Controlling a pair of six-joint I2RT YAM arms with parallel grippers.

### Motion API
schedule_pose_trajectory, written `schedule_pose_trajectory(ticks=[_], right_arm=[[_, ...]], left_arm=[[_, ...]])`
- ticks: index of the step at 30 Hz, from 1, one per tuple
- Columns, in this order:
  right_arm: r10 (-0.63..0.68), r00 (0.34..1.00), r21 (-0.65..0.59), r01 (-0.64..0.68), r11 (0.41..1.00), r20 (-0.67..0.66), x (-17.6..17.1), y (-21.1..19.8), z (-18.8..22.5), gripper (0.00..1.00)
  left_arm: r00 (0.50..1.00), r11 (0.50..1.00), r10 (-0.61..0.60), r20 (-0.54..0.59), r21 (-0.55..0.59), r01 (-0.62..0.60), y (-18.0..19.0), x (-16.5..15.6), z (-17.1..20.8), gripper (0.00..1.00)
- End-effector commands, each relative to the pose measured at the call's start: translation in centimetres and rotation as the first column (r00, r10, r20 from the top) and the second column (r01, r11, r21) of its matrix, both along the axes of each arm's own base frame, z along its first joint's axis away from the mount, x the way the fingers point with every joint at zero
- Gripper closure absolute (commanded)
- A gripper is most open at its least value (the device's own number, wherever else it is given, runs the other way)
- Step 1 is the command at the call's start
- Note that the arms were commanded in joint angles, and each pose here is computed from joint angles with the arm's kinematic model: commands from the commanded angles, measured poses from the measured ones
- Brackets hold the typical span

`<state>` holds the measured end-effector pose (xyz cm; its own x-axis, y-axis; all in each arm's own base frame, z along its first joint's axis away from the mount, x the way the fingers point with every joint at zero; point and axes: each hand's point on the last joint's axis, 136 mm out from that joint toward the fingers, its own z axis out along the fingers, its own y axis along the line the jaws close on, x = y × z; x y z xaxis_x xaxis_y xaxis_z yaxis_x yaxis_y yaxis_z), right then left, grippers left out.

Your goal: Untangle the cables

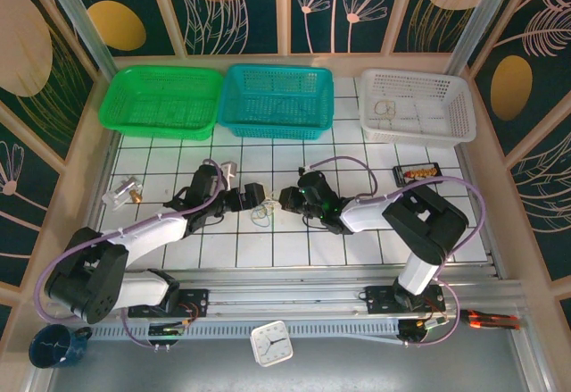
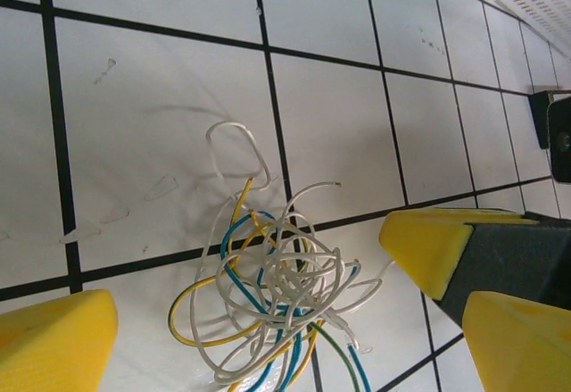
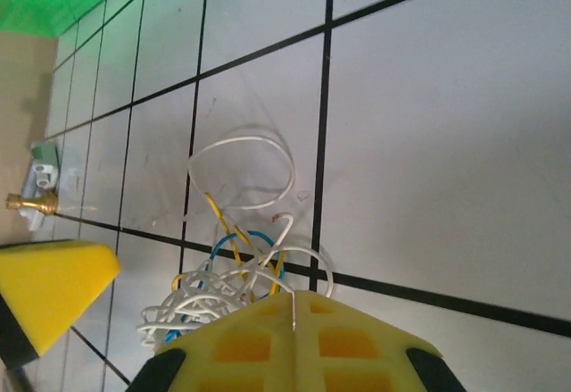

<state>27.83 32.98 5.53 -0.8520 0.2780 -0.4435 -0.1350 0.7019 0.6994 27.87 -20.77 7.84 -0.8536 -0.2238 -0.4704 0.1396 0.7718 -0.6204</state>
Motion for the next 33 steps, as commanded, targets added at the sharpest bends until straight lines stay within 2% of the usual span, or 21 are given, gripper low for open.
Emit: schedule_pose_trajectory(ticks=[1,7,12,19,26,33], right_arm=[[-0.019,0.999,0.036,0.018,0.999,0.049,1.1,-0.1,1.9,1.0],[-0.023,0.992,0.0,0.023,1.0,0.127,2.5,-1.8,5.4,1.0],[0.06,0.98,-0.07,-0.047,0.996,0.189,2.9,-1.8,7.9,1.0],[0.157,0.965,-0.13,-0.131,0.983,0.212,3.0,-1.1,9.3,1.0],[0.168,0.962,-0.122,-0.144,0.982,0.214,3.3,-1.1,9.8,1.0],[0.183,0.958,-0.104,-0.164,0.981,0.218,2.9,-0.7,10.6,1.0]], left_arm=[[0.999,0.999,-0.039,-0.008,-0.009,0.039,-0.4,-0.3,-0.4,0.01],[0.992,0.994,-0.107,0.073,-0.014,0.108,-2.1,0.2,1.2,0.01],[0.973,0.993,-0.122,0.195,0.031,0.118,-3.2,1.1,2.6,0.01],[0.911,0.992,-0.126,0.392,0.041,0.119,-4.4,2.0,4.7,0.01],[0.861,0.981,-0.192,0.471,0.071,0.18,-6.2,2.4,4.7,0.05],[0.844,0.975,-0.22,0.489,0.092,0.201,-6.6,2.2,3.1,0.07]])
